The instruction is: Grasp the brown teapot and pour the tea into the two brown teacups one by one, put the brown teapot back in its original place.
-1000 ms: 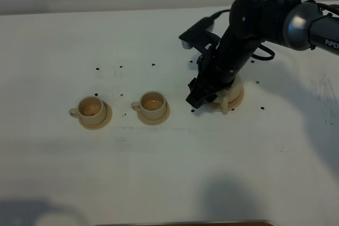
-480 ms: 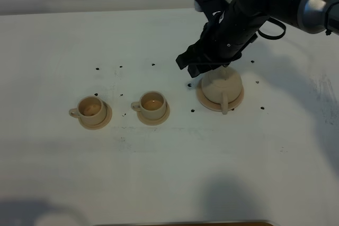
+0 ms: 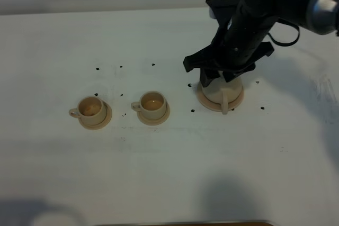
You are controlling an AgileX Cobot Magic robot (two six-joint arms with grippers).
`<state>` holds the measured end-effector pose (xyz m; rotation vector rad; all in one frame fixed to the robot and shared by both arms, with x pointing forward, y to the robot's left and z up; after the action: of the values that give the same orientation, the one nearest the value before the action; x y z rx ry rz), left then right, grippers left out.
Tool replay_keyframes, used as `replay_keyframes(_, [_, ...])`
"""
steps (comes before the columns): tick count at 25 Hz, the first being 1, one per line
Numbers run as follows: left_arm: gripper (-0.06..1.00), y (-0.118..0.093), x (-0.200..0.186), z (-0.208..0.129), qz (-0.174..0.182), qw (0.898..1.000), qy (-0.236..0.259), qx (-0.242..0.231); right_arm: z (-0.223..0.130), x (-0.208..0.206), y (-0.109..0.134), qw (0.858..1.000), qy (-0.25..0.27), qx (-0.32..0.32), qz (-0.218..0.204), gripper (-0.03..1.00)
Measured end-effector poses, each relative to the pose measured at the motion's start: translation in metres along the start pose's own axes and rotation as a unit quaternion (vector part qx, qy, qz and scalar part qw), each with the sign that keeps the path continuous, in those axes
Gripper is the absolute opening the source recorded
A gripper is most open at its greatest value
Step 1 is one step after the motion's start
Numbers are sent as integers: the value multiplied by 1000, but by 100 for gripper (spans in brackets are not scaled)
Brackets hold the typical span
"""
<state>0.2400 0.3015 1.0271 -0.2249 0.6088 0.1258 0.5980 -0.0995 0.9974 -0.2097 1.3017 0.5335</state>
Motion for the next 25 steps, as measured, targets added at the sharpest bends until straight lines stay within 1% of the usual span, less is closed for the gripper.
replay_keyframes(3, [49,2,0,0,10,1000,-2,4,-12,-17,2,999,-33,1,-4,49])
replay_keyframes(6, [49,2,0,1,12,1000,-3,5,-25,-26,2,997,-72,14,-9,49])
replay_keyframes(11, [49,2,0,1,12,1000,-3,5,-45,-20,-5,992,-114,54,-16,49])
replay_keyframes(15, [49,2,0,1,12,1000,-3,5,-54,-6,-8,990,-117,70,-20,49])
replay_keyframes(19, [49,2,0,1,12,1000,-3,5,-53,2,-14,989,-118,81,-24,49])
replay_keyframes(22, [49,3,0,1,14,1000,-3,6,-53,10,-23,990,-109,85,-35,49])
replay_keyframes(25, [49,3,0,1,13,1000,-3,6,-53,11,-26,989,-110,85,-44,49])
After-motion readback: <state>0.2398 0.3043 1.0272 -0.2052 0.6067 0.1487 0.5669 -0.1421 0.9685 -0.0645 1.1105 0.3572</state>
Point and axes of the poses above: a point on each arm's last joint axis where the gripper is mounted, x pointing out along that axis toward the gripper, y along the wrist's bending axis when the last joint is at zero, z = x × y, the point moved 1 cm from there along x, pointing out along that axis toward the gripper, and after that the axes turned 13 degrees about -x, right-handed, at the moved point
